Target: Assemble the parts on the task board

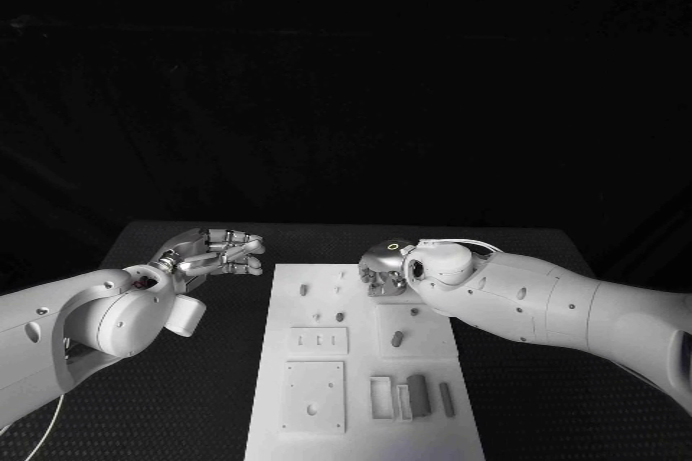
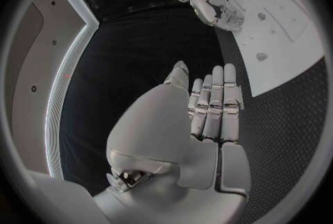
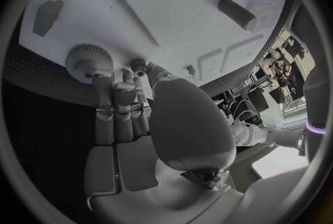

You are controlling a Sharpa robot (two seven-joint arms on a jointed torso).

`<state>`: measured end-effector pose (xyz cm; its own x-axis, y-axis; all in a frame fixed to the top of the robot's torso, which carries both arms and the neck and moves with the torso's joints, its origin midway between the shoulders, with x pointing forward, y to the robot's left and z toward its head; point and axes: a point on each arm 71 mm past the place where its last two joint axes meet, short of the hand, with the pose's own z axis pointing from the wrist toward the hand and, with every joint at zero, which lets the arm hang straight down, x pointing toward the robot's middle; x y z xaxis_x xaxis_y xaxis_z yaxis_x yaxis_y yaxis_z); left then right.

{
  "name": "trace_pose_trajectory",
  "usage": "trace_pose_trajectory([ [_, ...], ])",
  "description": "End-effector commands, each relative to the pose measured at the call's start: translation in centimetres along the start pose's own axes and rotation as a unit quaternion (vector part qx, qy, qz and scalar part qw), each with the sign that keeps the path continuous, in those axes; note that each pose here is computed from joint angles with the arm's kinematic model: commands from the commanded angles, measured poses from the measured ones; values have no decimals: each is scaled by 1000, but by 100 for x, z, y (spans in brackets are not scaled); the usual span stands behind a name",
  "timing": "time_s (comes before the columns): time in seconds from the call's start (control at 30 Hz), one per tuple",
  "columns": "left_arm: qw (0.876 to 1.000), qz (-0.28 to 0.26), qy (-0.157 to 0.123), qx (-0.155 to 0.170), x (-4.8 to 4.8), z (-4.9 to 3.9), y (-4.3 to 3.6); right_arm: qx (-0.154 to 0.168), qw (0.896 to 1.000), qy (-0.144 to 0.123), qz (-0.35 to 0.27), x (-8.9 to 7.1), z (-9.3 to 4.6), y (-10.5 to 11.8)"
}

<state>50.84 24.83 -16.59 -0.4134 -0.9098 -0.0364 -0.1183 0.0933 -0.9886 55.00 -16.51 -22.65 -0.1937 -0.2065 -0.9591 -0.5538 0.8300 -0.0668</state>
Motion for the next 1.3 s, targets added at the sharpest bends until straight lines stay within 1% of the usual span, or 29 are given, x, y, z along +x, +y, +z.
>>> trace_pose_trajectory([
  [0.03, 1000, 1, 2, 3, 9, 6, -19, 4, 999, 18, -27, 100, -4, 21],
  [0.23, 1000, 1, 1, 2, -1, 4, -16, 6, 999, 14, -48, 113, -38, 19],
  [0.47, 1000, 1, 2, 1, 0, 4, -15, 5, 999, 15, -52, 140, -71, 18],
  [0.77, 1000, 2, -1, 0, -22, -2, -11, 8, 999, 9, -53, 141, -93, -6],
  [1.0, 1000, 2, -1, -1, -25, -6, -10, 10, 998, 11, -55, 149, -102, -21],
  [1.1, 1000, 2, -1, -2, -27, -7, -8, 7, 998, 19, -55, 162, -102, -15],
  [1.3, 1000, 2, -3, -2, -34, -8, -7, 2, 998, 18, -58, 169, -109, -10],
])
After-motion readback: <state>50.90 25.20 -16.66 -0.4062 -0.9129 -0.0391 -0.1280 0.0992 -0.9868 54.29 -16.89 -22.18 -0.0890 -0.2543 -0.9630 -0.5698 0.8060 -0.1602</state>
